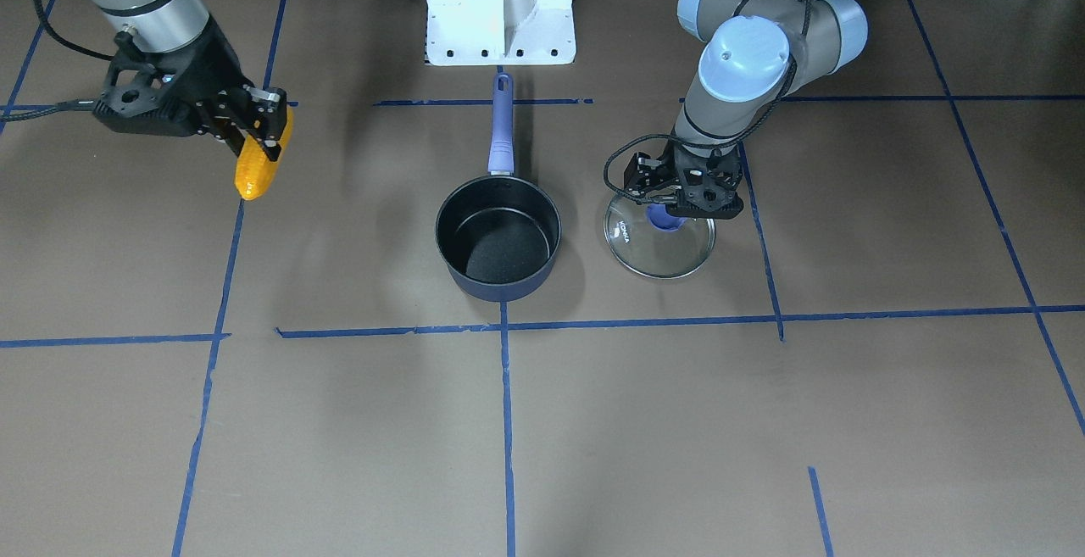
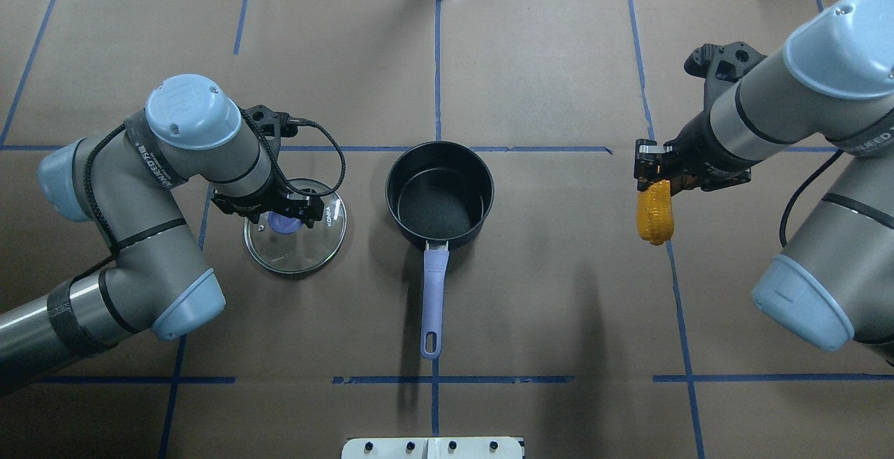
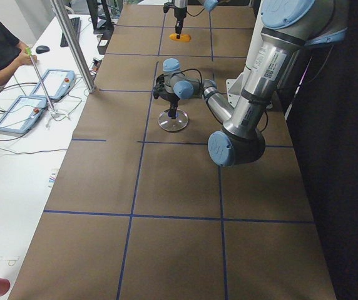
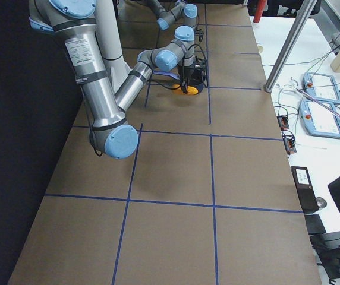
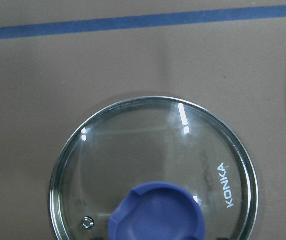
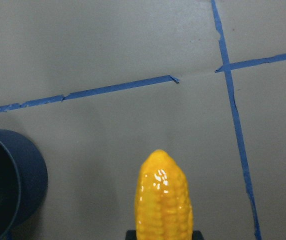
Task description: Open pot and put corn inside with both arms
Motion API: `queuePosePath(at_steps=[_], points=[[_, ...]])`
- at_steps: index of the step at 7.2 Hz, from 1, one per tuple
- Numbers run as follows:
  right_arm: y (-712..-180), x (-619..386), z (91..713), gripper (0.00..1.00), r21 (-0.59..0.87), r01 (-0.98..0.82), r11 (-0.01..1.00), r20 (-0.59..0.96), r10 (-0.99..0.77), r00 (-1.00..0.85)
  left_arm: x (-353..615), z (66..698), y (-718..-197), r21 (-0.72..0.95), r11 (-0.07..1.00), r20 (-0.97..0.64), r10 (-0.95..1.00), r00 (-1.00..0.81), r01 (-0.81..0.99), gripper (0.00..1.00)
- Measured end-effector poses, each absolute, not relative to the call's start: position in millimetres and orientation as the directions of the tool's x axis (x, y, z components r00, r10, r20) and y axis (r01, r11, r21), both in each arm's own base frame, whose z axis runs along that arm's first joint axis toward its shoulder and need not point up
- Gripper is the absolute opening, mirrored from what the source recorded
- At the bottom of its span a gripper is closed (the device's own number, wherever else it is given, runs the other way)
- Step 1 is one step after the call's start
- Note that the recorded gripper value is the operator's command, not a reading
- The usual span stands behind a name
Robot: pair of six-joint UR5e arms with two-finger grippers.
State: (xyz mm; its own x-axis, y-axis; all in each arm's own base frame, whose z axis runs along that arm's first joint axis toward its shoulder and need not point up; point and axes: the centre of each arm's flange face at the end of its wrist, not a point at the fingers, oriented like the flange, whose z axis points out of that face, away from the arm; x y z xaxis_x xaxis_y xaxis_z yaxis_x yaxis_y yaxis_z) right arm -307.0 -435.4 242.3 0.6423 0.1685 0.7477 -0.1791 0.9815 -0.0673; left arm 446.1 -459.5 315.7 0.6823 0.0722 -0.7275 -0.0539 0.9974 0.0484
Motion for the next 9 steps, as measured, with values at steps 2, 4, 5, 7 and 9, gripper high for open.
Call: queuePosePath(at_steps=[2,4,5,7,9], points=[[-435.6,-341.5,215.4,0.0,-0.087,-0.172,0.981,0.753,0.178,0.634,421.9,310.4,-474.3,0.03,0.999,-0.739,0.042,0.672,-0.029,1.0],[-431.9,-390.8,192.1,0.01,-0.099,-0.184,0.978,0.747,0.195,0.636,376.4,307.0,-497.9,0.008,1.0,-0.762,0.022,0.647,-0.024,1.0],[-431.1,-422.3,178.6,0.01,-0.105,-0.198,0.975,0.741,0.209,0.638,351.8,306.2,-504.8,0.02,0.999,-0.759,0.04,0.65,-0.038,1.0],[-436.9,-474.8,158.4,0.01,-0.109,-0.221,0.969,0.743,0.227,0.63,293.5,314.7,-507.3,0.067,0.994,-0.72,0.108,0.686,-0.086,1.0],[-452.9,-511.7,149.8,0.04,-0.106,-0.239,0.965,0.751,0.235,0.617,225.3,348.9,-512.3,0.117,0.984,-0.677,0.177,0.714,-0.133,1.0]])
